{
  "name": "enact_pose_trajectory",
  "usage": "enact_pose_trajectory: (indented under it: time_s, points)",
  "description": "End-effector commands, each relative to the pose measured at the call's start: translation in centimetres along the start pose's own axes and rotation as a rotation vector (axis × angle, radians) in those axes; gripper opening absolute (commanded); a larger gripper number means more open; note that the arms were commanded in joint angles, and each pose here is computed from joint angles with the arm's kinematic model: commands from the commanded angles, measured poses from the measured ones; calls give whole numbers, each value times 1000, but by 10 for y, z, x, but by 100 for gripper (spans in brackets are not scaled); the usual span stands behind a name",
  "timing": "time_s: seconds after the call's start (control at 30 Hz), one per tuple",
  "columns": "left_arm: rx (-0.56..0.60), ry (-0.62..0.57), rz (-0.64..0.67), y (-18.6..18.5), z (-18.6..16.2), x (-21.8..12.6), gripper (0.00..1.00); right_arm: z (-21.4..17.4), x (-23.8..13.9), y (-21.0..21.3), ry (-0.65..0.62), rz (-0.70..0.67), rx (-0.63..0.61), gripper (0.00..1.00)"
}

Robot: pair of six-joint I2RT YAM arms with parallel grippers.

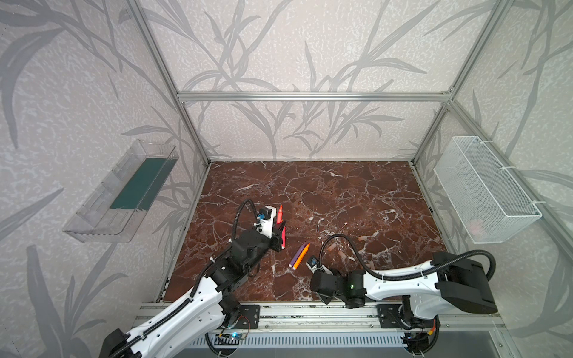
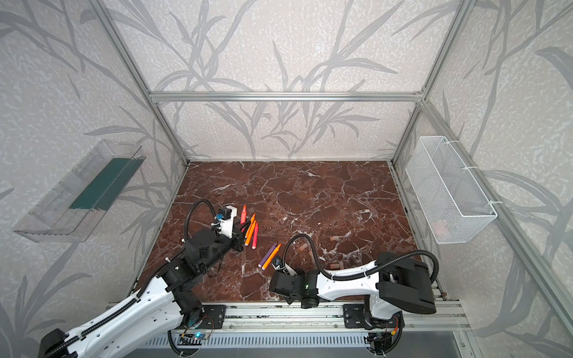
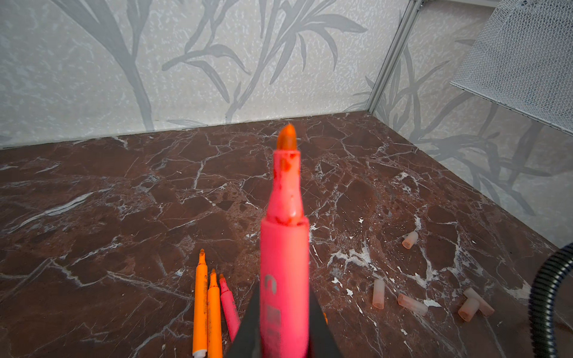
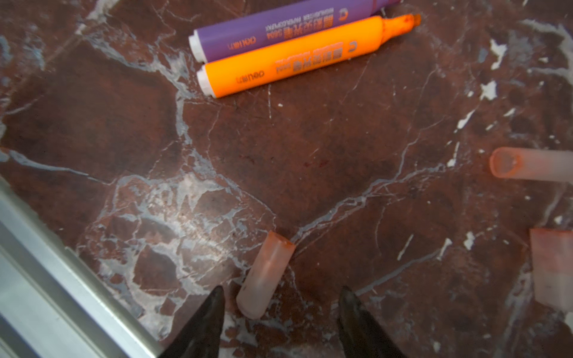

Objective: Insert the pens into the pen caps
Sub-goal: 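Move the right gripper down to the caps while the left holds the highlighter, then grasp a translucent pink cap with the right gripper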

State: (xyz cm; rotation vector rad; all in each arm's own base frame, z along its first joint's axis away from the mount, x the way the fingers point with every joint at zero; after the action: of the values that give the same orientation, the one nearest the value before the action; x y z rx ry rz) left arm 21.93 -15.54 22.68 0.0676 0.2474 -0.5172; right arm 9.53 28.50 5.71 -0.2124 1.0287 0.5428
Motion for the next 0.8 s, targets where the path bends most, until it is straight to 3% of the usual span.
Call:
enact_pose_trajectory:
  time_s: [0.0, 0.47, 0.77]
  points:
    - [7, -13, 17, 3, 4, -2, 0, -2, 2, -12, -6, -99, 11, 55]
    - [2, -12, 20, 3, 3, -1, 0, -2, 6, -36, -22, -207, 63, 50]
    - [-4, -11, 17, 3, 3, -1, 0, 9, 19, -41, -41, -176, 137, 49]
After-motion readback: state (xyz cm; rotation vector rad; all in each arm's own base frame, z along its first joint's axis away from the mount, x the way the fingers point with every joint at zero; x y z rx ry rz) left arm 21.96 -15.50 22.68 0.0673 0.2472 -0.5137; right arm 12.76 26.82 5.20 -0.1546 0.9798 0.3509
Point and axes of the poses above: each gripper's point midway between its finger pads, its own x axis out along the fingers, its own y axis along the line the jaws close on, z = x × y, the point moved 4 cm from there along -x, back along the fingers, and after that the axes turned 10 degrees about x, right-handed, at the moved point
